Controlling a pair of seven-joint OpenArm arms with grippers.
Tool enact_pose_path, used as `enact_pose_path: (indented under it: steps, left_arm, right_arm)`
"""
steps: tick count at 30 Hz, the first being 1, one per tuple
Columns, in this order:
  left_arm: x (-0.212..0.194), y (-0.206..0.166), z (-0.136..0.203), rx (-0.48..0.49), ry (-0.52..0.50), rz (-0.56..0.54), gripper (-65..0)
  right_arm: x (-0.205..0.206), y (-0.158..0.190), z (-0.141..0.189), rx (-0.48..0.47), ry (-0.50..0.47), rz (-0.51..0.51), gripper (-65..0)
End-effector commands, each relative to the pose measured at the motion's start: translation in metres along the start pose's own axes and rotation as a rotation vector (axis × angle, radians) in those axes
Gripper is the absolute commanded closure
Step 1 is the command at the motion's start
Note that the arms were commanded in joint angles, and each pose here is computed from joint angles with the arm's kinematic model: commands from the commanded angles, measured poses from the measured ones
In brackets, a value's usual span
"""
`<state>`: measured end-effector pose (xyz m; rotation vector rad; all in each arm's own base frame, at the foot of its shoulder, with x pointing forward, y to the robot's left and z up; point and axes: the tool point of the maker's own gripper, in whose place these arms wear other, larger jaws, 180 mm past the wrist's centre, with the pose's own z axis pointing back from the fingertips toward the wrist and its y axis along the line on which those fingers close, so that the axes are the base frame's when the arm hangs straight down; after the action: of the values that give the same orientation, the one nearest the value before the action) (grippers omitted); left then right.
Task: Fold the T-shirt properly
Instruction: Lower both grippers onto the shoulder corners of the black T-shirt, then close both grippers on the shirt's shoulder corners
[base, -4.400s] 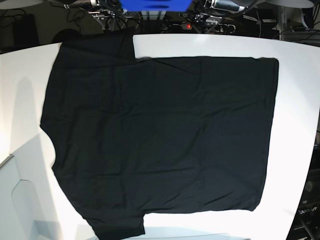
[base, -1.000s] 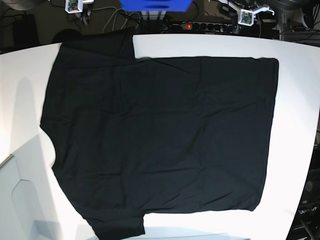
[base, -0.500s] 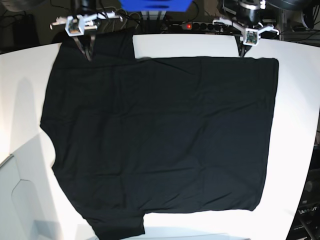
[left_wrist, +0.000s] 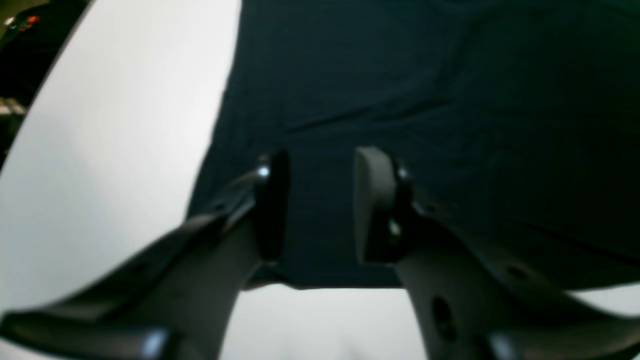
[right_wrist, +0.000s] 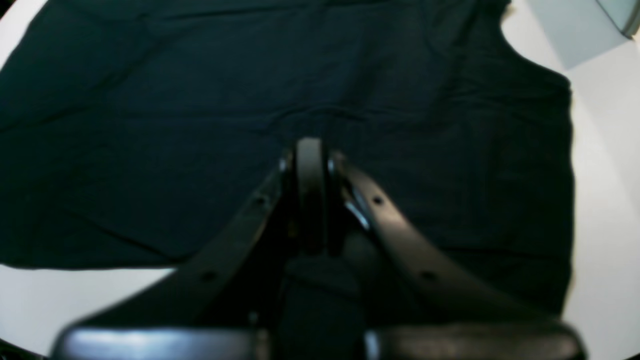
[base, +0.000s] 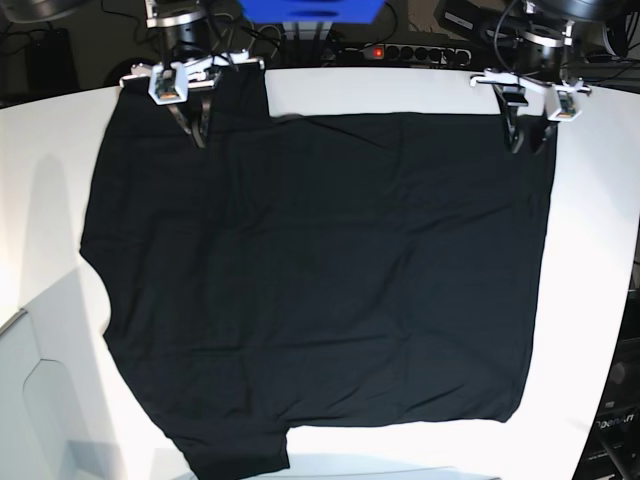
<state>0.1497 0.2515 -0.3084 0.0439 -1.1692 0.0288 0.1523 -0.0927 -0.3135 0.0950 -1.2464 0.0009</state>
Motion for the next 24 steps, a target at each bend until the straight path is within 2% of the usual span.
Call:
enact_pose_path:
  steps: [1, 5, 10, 13, 18, 24]
  left_arm:
    - [0.014, 0.004, 0.0, 0.004, -0.05, -0.007, -23.9]
    - [0.025, 0.015, 0.0, 0.027, -0.085, -0.018, -23.9]
    - [0.015, 0.02, 0.001, 0.04, -0.062, -0.007, -23.9]
    - [-0.001, 0.022, 0.004, 0.069, -0.034, 0.037, -23.9]
    - [-0.025, 0.045, 0.018, 0.191, 0.001, 0.101, -23.9]
    - [-0.028, 0.068, 0.033, 0.301, -0.012, 0.127, -24.2]
  right_arm:
    - [0.008, 0.002, 0.002, 0.004, -0.027, -0.005, -4.1]
    - [0.018, 0.0, -0.005, -0.027, -0.07, -0.023, -11.4]
    - [0.04, 0.003, -0.01, -0.023, -0.181, -0.035, -6.5]
    - [0.051, 0.003, -0.008, -0.036, -0.244, -0.048, -3.2]
    - [0.055, 0.003, -0.008, -0.031, -0.27, -0.043, -2.6]
    - [0.048, 0.001, -0.009, 0.019, -0.251, 0.017, -7.0]
